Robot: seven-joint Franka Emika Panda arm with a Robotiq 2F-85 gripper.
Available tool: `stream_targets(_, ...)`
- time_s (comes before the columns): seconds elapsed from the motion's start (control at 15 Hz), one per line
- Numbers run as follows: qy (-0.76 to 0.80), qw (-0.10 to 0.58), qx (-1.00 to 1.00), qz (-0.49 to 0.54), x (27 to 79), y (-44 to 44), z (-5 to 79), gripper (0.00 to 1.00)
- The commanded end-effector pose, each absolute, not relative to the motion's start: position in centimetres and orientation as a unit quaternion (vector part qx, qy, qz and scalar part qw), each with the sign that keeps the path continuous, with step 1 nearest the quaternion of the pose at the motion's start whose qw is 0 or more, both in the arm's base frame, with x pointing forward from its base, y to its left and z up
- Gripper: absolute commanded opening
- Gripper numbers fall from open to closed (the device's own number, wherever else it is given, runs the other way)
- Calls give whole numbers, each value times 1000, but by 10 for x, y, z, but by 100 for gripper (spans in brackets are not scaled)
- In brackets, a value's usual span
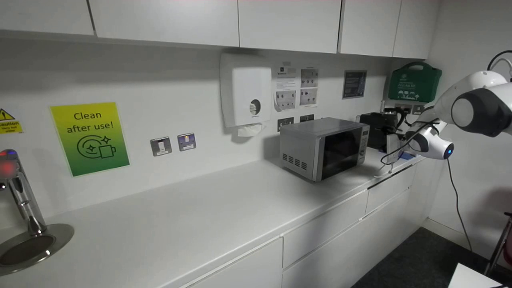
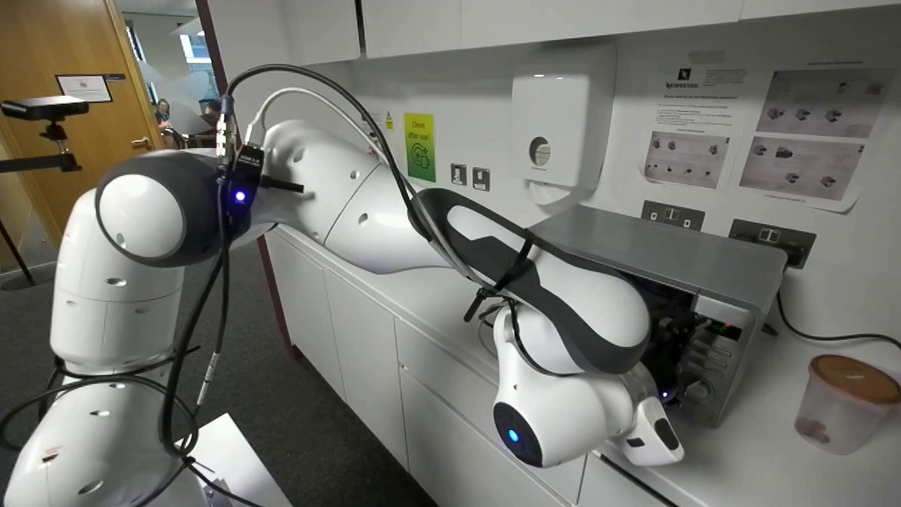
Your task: Press a button on the microwave
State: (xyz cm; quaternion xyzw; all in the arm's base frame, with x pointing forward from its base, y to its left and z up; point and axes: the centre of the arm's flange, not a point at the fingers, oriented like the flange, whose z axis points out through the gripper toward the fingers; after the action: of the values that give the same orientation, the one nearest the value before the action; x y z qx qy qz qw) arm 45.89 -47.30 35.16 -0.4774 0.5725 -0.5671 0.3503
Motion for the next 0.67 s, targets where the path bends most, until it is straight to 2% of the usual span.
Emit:
stream_targets(0.0, 578, 345, -473, -569, 452, -484, 325, 100)
stream_targets(0.13, 584, 341, -473, -565, 449, -486, 311, 100)
stream_targets(0.2, 586, 340, -475, -561, 448, -487, 305, 75)
stream_targets(0.33, 588, 338, -475, -561, 446, -488, 295, 66)
stream_targets(0.47, 582, 340, -471, -569, 443, -486, 288, 48)
stream_targets(0.6, 561, 356, -459, -589, 444, -485, 286, 34)
